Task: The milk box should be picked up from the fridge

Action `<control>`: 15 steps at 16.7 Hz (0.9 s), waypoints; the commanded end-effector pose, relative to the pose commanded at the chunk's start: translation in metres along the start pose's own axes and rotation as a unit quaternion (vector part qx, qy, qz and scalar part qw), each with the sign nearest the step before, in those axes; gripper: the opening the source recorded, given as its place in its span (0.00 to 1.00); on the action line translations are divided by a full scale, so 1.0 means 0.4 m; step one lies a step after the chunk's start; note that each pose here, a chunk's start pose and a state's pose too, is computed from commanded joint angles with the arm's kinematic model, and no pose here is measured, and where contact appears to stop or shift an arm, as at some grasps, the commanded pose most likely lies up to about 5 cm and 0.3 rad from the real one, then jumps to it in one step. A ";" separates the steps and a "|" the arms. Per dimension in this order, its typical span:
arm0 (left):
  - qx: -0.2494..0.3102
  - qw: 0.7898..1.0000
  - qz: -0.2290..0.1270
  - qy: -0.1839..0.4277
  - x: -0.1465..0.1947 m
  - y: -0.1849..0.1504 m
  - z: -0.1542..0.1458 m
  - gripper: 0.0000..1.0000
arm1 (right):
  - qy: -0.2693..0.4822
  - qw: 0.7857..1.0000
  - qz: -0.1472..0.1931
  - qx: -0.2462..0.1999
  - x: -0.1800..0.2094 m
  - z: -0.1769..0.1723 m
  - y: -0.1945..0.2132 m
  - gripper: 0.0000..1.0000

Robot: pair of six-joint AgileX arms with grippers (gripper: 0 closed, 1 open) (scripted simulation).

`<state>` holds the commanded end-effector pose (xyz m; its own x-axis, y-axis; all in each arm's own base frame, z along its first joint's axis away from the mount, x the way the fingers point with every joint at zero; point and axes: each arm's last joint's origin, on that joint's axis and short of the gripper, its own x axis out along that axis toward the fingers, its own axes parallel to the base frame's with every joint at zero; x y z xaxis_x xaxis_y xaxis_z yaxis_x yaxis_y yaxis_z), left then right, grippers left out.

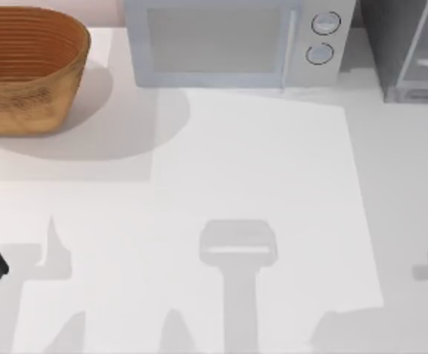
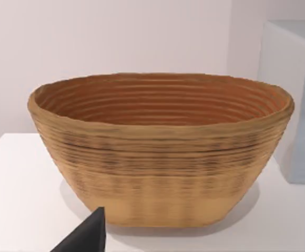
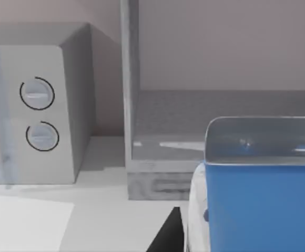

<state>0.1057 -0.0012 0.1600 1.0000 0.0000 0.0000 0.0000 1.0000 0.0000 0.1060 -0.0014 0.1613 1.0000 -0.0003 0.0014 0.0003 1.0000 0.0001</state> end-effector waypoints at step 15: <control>0.000 1.000 0.000 0.000 0.000 0.000 0.000 1.00 | -0.021 0.997 0.069 -0.002 0.072 0.118 0.019 0.00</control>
<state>0.1057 -0.0012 0.1600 1.0000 0.0000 0.0000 0.0000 1.0000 0.0000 0.1346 0.0064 0.2086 0.9896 0.1376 0.0430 -0.1374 0.9905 -0.0070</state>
